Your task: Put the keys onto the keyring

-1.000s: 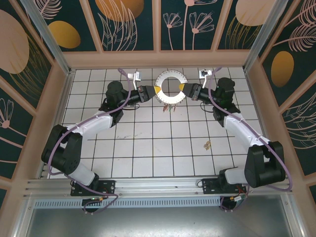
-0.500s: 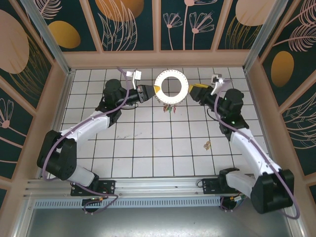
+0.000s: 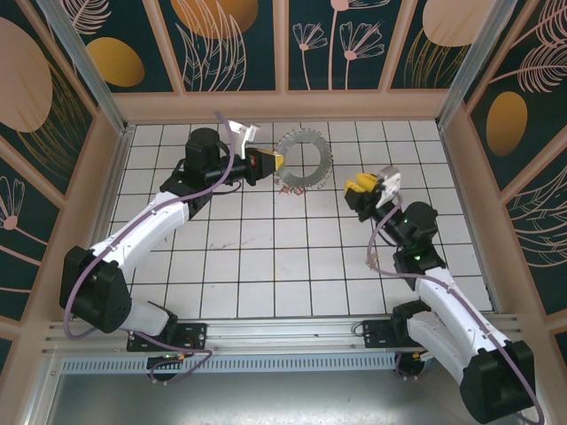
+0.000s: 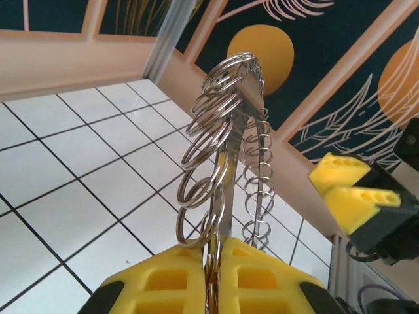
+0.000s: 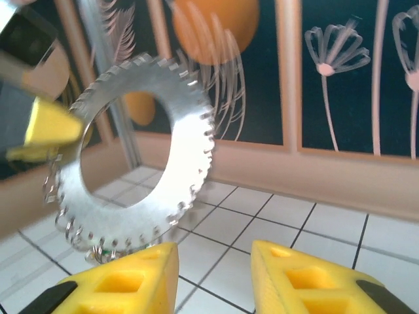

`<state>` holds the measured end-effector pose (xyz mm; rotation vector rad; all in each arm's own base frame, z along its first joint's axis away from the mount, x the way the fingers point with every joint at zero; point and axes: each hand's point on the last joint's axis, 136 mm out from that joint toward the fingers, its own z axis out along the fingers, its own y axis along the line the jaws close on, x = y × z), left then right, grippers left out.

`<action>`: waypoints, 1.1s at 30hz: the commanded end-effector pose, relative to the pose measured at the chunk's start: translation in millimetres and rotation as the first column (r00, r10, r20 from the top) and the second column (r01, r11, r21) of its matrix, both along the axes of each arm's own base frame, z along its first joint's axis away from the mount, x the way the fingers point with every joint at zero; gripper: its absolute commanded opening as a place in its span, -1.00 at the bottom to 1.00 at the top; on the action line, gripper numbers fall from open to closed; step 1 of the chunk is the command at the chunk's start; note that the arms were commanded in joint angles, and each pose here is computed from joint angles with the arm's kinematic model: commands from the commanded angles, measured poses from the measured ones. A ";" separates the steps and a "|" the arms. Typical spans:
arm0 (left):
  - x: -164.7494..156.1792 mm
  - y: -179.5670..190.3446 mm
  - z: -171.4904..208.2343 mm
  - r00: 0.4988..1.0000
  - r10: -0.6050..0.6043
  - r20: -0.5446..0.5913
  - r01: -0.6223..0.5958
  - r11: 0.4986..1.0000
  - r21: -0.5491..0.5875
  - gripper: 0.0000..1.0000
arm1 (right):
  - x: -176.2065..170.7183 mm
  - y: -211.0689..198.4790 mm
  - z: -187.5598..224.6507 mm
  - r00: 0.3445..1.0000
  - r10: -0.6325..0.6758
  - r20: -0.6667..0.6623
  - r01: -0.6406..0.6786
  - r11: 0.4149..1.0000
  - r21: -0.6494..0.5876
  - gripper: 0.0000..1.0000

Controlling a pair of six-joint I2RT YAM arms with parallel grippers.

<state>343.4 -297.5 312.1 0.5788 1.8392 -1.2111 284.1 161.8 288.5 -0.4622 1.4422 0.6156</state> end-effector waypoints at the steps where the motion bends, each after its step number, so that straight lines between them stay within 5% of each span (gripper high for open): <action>1: -13.6 -1.3 35.7 0.993 -0.056 0.107 0.060 0.998 -0.037 -1.00 | -13.8 16.3 10.8 0.973 0.020 0.232 0.018 0.986 -0.163 -0.31; 6: -19.2 -1.0 44.5 0.987 -0.076 0.142 0.081 0.996 -0.035 -1.00 | -17.0 27.6 -5.1 0.969 0.047 0.242 0.012 0.972 -0.236 -0.29; 22: -31.5 -4.5 52.8 0.971 -0.152 0.182 0.158 0.987 -0.019 -1.00 | -30.9 47.3 -15.8 0.938 0.116 0.327 -0.008 0.949 -0.316 -0.79; 33: -31.2 -3.9 50.1 0.973 -0.150 0.173 0.155 0.988 -0.013 -1.00 | -23.5 57.3 -7.4 0.931 0.078 0.356 0.034 0.954 -0.299 -0.77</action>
